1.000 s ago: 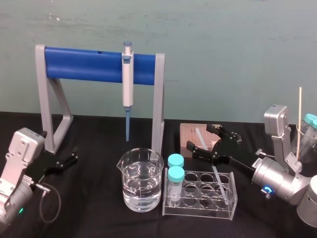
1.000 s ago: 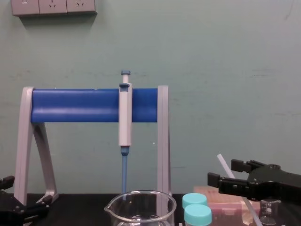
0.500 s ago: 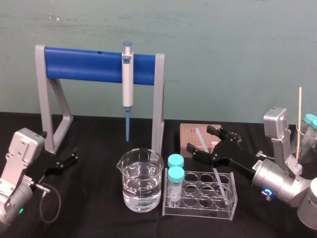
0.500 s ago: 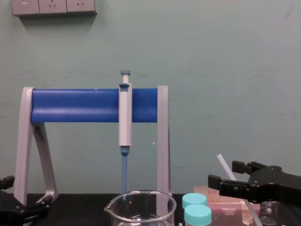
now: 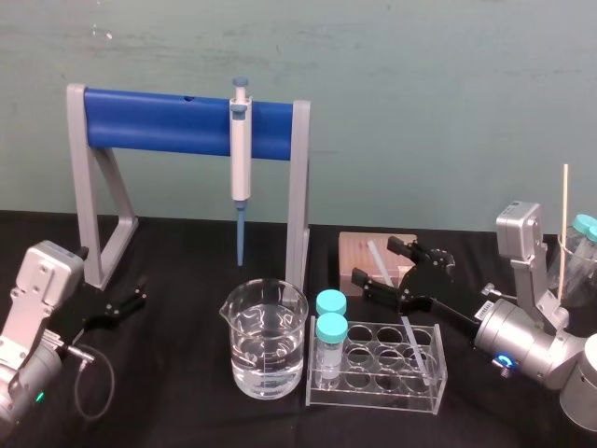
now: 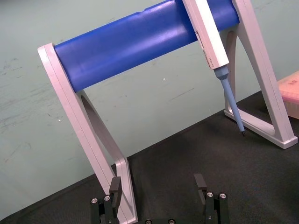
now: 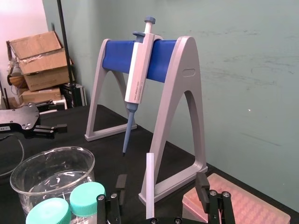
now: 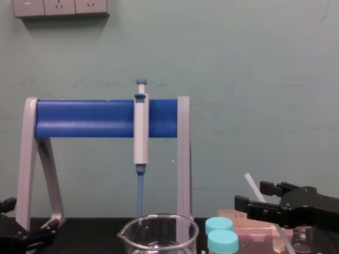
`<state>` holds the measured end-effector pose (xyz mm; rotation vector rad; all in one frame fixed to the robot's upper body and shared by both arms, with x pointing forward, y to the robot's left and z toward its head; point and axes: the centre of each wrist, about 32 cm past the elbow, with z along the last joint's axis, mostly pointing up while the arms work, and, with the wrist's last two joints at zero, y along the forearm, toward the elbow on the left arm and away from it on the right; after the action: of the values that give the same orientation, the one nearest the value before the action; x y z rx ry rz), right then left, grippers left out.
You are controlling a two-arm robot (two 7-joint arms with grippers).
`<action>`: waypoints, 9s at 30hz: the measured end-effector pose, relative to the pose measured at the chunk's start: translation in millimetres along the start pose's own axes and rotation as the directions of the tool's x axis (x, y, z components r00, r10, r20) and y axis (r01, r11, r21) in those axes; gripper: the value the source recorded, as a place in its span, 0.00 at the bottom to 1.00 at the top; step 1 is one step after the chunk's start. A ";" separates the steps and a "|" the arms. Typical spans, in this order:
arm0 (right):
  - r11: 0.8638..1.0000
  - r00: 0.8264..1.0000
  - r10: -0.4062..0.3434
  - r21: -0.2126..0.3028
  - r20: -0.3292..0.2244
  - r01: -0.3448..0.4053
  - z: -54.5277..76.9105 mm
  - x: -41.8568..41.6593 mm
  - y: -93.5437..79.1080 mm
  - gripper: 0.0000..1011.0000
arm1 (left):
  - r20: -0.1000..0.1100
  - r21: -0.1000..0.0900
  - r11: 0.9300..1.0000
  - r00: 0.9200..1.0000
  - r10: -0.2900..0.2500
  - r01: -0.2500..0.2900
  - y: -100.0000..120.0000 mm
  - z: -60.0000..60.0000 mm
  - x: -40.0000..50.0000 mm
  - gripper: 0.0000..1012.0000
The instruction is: Pick up the stirring rod with one hand, then place it down.
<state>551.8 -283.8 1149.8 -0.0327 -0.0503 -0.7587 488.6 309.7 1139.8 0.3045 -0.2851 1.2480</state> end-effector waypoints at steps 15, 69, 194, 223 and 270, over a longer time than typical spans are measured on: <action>1.000 1.000 0.000 0.000 -0.001 0.000 0.1 0.3 0.1 0.53 | 0.000 0.000 1.000 1.000 0.000 0.000 0.0 0.0 0.0 0.99; 0.988 1.000 0.012 0.152 0.013 -0.013 22.2 -13.9 0.7 0.07 | 0.000 0.000 1.000 1.000 0.000 0.000 0.0 0.0 0.0 0.99; 0.881 0.937 -0.317 0.410 0.143 0.236 -8.2 -32.8 -38.3 0.07 | 0.000 0.000 1.000 1.000 0.000 0.000 0.0 0.0 0.0 0.99; 0.881 0.938 -0.317 0.410 0.143 0.235 -8.2 -32.8 -38.3 0.07 | 0.000 0.000 1.000 1.000 0.000 0.000 0.0 0.0 0.0 0.99; 0.938 0.988 -0.088 0.345 0.127 0.039 -23.9 -30.7 -11.4 0.07 | 0.000 0.000 1.000 1.000 0.000 0.000 0.0 0.0 0.0 0.99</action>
<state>522.5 -272.1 1124.3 0.2484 -0.3191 -0.8035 488.6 309.6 1139.8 0.3044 -0.2850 1.2479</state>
